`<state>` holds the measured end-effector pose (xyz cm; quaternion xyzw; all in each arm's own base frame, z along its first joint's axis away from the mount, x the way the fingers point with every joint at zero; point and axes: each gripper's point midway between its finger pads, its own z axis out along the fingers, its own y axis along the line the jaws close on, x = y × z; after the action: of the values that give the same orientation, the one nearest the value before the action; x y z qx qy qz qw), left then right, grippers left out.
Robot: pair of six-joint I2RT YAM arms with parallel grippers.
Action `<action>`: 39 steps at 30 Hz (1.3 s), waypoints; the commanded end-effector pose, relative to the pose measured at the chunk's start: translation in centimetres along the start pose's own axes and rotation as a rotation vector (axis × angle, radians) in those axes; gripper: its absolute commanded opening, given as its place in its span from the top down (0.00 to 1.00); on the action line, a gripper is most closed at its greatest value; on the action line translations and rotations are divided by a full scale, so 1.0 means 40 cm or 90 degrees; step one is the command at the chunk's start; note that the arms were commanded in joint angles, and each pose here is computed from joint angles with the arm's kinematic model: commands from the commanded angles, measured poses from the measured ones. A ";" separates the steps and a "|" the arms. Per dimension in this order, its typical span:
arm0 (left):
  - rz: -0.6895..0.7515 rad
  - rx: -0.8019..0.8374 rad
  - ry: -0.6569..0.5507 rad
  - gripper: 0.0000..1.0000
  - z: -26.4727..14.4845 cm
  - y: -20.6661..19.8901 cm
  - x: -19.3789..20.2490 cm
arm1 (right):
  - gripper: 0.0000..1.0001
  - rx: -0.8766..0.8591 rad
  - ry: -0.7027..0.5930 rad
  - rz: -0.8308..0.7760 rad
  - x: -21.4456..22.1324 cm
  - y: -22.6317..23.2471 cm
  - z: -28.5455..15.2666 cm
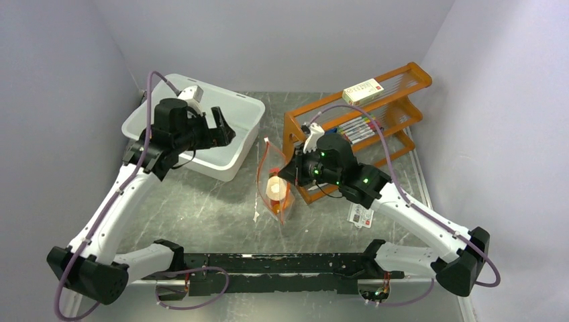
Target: Place the food in the zip-top bag and seal the zipper
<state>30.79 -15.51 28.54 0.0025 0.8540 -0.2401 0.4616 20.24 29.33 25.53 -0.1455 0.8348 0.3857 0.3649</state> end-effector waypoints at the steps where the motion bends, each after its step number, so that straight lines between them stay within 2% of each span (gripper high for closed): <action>1: -0.057 -0.193 -0.053 0.03 0.022 0.158 -0.059 | 1.00 -0.052 -0.023 -0.070 -0.006 0.027 -0.031; 6: -0.229 -0.327 -0.050 0.16 0.065 0.319 -0.049 | 1.00 -0.064 -0.049 -0.088 0.006 0.020 -0.057; 8: -0.249 -0.354 -0.063 0.23 0.086 0.362 -0.056 | 1.00 -0.056 -0.055 -0.091 0.001 0.016 -0.068; 12: -0.245 -0.458 -0.076 0.26 0.111 0.459 -0.064 | 1.00 -0.015 -0.045 -0.101 0.003 -0.009 -0.086; 15: -0.214 -0.547 -0.077 0.25 0.126 0.536 -0.078 | 1.00 -0.003 -0.030 -0.108 0.002 -0.012 -0.098; 17: -0.196 -0.581 -0.066 0.20 0.143 0.575 -0.077 | 1.00 -0.003 -0.024 -0.116 -0.004 -0.006 -0.103; 20: -0.247 -0.646 -0.019 0.15 0.155 0.645 -0.028 | 1.00 0.003 -0.008 -0.140 -0.004 -0.008 -0.105; 27: -0.337 -0.678 0.024 0.19 0.221 0.745 0.029 | 1.00 0.034 -0.004 -0.201 -0.037 -0.024 -0.090; 30: -0.383 -0.721 0.052 0.18 0.224 0.783 0.080 | 1.00 0.037 -0.004 -0.215 -0.046 -0.042 -0.081; 32: -0.407 -0.714 0.058 0.18 0.239 0.799 0.098 | 1.00 0.038 -0.006 -0.205 -0.063 -0.070 -0.081; 34: -0.411 -0.715 0.059 0.19 0.249 0.814 0.105 | 1.00 0.036 -0.008 -0.190 -0.084 -0.098 -0.080; 39: -0.348 -0.668 0.089 0.21 0.290 0.842 0.067 | 1.00 0.047 -0.014 -0.187 -0.111 -0.139 -0.071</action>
<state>44.08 8.22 6.20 -0.4572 0.8426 0.1199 0.2580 24.18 22.96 25.61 -0.2238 0.8337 0.2838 0.4176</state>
